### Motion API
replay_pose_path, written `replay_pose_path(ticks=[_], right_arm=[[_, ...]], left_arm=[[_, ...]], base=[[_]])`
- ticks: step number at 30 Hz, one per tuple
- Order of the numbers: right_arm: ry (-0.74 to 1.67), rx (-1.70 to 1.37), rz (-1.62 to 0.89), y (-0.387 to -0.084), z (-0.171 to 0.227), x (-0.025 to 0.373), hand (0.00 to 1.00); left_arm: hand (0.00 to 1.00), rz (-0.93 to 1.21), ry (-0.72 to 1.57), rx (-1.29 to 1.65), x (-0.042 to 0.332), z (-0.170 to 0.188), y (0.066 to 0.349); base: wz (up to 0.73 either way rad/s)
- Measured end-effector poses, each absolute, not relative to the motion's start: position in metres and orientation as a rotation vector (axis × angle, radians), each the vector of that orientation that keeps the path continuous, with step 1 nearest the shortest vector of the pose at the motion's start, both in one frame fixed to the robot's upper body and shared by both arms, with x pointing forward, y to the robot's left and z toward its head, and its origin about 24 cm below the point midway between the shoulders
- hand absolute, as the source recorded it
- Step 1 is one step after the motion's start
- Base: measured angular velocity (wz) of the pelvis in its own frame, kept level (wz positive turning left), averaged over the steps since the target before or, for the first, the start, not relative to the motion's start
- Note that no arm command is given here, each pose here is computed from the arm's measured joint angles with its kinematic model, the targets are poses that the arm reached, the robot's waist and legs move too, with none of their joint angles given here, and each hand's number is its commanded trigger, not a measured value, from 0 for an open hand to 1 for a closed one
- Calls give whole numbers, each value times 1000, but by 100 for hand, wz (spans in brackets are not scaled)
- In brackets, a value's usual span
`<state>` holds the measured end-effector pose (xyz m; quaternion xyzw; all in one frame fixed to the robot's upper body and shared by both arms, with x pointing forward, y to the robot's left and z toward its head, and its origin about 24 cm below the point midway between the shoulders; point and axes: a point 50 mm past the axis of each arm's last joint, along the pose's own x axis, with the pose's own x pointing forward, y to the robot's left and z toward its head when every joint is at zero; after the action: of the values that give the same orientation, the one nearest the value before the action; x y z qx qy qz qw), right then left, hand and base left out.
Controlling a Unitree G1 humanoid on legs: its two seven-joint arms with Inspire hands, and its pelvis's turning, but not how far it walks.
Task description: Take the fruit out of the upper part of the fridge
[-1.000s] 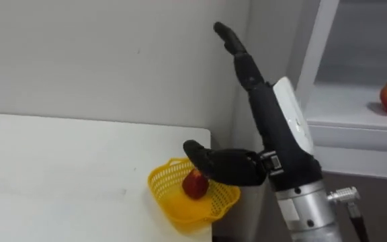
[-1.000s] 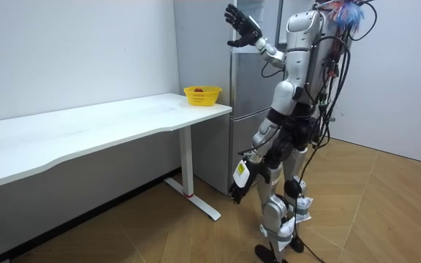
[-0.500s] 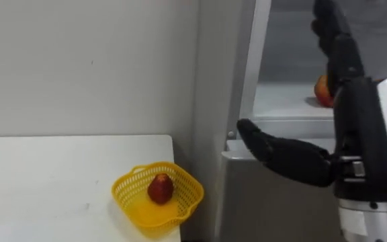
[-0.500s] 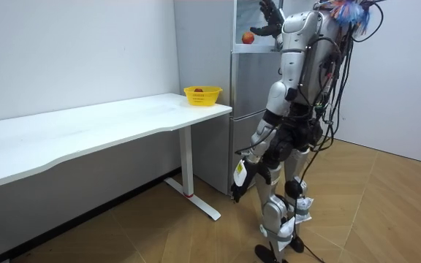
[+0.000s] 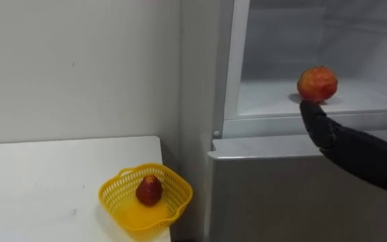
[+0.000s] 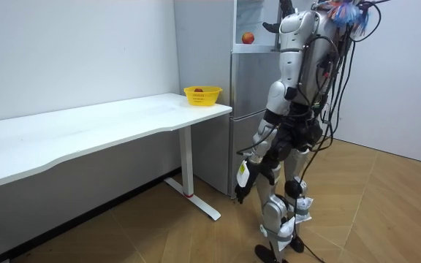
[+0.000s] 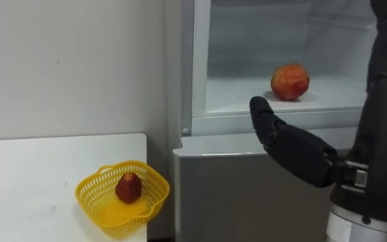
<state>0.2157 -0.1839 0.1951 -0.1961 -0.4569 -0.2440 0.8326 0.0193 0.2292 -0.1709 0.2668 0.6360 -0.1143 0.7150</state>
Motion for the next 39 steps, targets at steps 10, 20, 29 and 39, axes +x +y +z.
replay_pose_path(ticks=[10, 20, 29, 39], right_arm=[[-874, -362, -576, -200, 180, 226, 0], [-751, -390, -672, -248, 182, 257, 0], [-576, -350, -704, -270, 171, 290, 0], [-544, -384, -648, -283, 191, 309, 0]], left_arm=[[0, -248, 1397, 598, 22, -170, 231], [0, -240, 1408, 612, 23, -167, 245], [0, -238, 1402, 607, 27, -165, 248], [0, -200, 1418, 514, 27, -162, 255]], base=[[3], [9], [5], [10]])
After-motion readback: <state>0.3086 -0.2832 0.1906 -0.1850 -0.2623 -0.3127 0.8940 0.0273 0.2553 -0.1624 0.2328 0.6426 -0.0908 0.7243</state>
